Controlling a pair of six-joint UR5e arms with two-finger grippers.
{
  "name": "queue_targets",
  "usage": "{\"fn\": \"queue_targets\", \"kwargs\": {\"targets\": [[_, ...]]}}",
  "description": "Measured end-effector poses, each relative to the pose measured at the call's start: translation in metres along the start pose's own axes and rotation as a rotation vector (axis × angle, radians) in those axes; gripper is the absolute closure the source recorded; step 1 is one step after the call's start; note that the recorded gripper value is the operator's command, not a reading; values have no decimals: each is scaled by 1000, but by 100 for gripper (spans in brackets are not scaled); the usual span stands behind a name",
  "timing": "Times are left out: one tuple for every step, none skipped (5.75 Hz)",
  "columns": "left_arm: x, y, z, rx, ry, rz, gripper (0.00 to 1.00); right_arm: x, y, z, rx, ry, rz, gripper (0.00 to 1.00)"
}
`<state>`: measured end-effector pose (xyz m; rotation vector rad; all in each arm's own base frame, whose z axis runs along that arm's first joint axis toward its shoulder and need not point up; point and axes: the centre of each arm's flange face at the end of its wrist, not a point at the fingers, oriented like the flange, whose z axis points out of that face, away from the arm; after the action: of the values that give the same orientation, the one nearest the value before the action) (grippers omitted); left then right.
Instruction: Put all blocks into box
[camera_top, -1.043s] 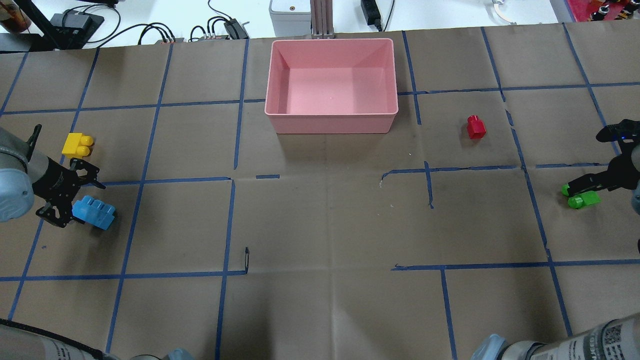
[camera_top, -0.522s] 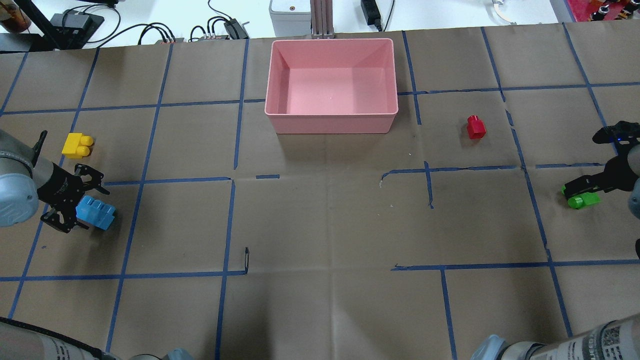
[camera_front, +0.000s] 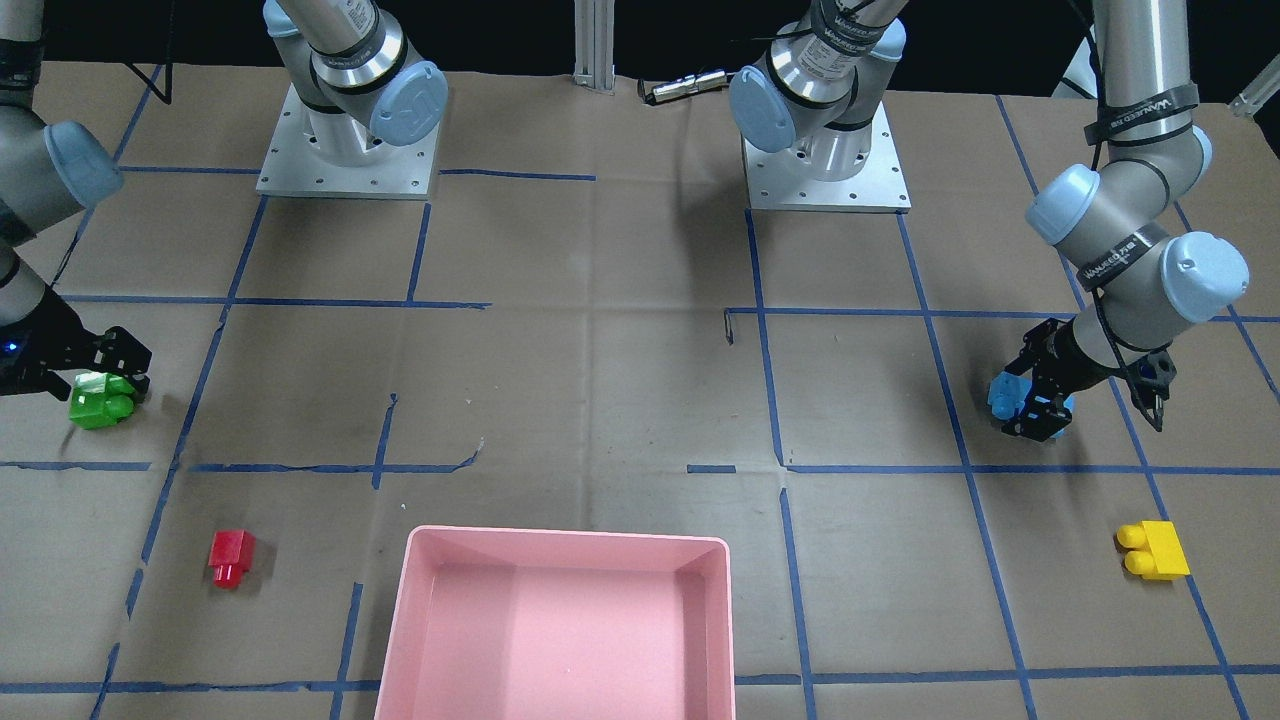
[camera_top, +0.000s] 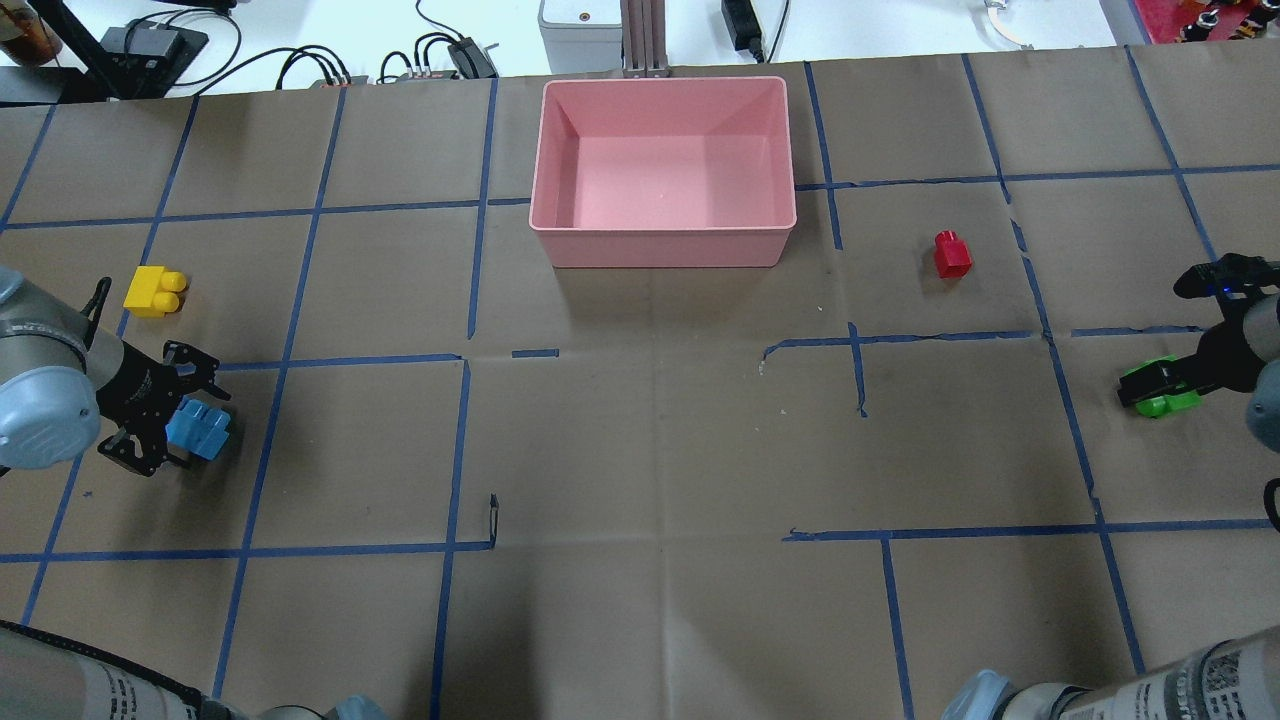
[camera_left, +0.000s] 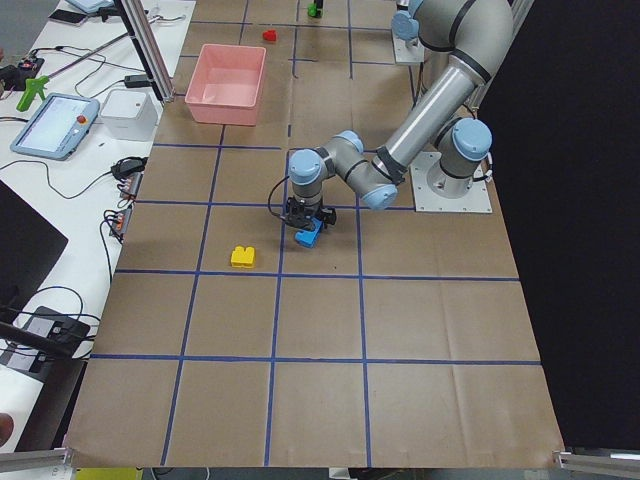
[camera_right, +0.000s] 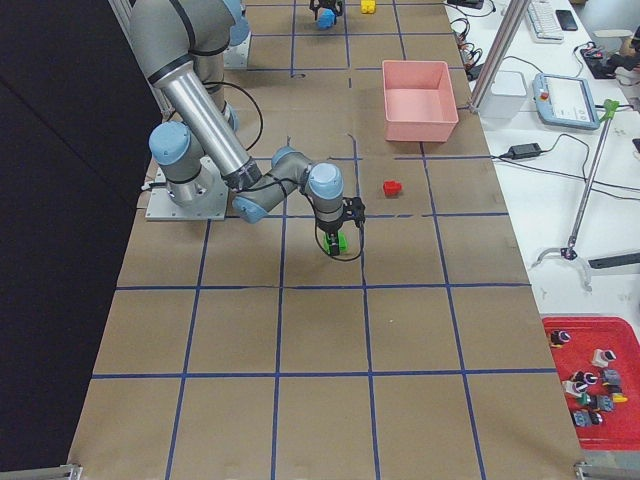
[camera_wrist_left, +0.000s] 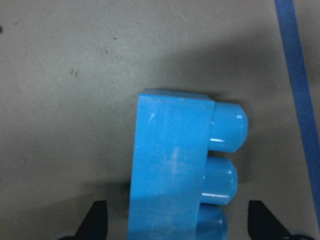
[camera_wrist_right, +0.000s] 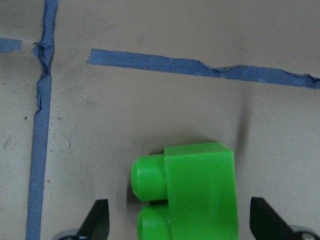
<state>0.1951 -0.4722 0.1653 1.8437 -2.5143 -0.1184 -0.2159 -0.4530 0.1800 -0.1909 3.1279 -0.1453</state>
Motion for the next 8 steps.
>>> {"fn": "queue_targets", "kwargs": {"targets": [[0, -1, 2, 3, 1, 2, 27, 1, -1, -1, 4, 4, -8, 17], [-2, -2, 2, 6, -1, 6, 39, 2, -2, -2, 8, 5, -15, 17], [-3, -4, 0, 11, -2, 11, 51, 2, -3, -3, 14, 8, -17, 17], [-3, -4, -1, 16, -4, 14, 59, 3, -4, -3, 23, 15, -19, 17], [-3, -4, -4, 21, -3, 16, 73, 3, -6, -2, 29, 21, -21, 16], [-3, -5, -8, 24, 0, 18, 86, 2, -6, -1, 29, 20, -22, 16], [-2, -5, -12, 29, 6, 23, 95, 2, -5, 2, 27, 16, -21, 16], [-1, -7, -23, 38, 15, 48, 100, 1, -5, 4, 23, 11, -21, 39]]}}
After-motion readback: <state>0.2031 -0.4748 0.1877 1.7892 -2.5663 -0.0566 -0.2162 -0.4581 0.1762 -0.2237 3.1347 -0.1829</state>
